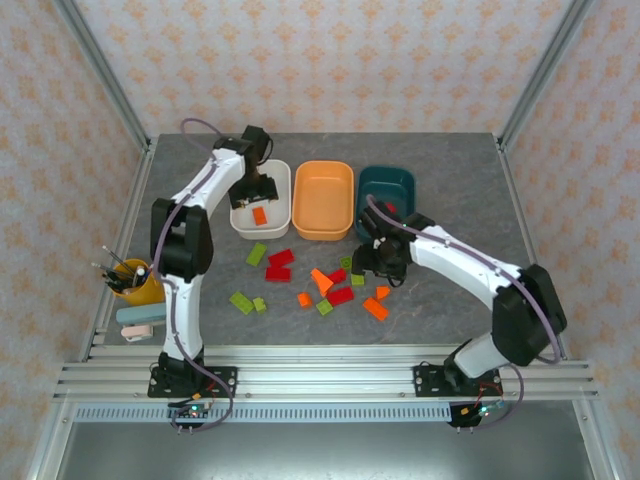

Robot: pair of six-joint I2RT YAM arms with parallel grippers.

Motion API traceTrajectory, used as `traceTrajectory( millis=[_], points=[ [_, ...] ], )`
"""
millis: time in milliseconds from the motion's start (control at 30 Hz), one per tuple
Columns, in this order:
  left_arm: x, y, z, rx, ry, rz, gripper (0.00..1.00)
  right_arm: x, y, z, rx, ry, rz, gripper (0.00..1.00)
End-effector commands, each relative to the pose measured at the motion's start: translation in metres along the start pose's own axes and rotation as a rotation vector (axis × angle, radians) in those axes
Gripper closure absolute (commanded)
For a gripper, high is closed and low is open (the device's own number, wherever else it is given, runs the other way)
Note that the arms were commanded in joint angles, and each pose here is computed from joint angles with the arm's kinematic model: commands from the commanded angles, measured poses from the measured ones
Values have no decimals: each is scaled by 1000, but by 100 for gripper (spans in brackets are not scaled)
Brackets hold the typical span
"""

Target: Sort the legos into containers by color

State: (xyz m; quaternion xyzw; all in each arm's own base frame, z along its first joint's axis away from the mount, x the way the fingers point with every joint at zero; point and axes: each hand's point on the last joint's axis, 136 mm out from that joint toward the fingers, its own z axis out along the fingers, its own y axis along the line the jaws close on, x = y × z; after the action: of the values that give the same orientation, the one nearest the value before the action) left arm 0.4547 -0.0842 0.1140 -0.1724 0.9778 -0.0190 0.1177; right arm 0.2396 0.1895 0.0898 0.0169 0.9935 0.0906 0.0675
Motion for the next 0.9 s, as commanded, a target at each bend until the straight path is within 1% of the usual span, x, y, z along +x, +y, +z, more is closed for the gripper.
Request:
traceTrajectory(
  millis=[0, 133, 200, 333, 400, 567, 733, 867],
  points=[
    [6, -17, -86, 135, -152, -21, 21, -3, 6, -1, 15, 19, -138, 27],
    [41, -25, -124, 272, -209, -65, 14, -6, 12, 15, 26, 67, -156, 29],
    [61, -24, -135, 327, -230, -89, 11, -7, 15, 24, 28, 78, -162, 30],
    [100, -14, -146, 432, -246, -154, 3, -6, 22, 35, 21, 98, -171, 31],
    [116, -5, -148, 451, -249, -175, 0, -4, 25, 41, 22, 112, -180, 32],
    [151, 19, -143, 454, -234, -203, 0, -3, 28, 53, 35, 126, -190, 34],
    [166, 29, -145, 473, -234, -222, 0, -11, 21, 62, 88, 109, -192, 43],
    [173, 32, -147, 482, -236, -222, 0, -16, 22, 69, 99, 104, -192, 49]
  ],
)
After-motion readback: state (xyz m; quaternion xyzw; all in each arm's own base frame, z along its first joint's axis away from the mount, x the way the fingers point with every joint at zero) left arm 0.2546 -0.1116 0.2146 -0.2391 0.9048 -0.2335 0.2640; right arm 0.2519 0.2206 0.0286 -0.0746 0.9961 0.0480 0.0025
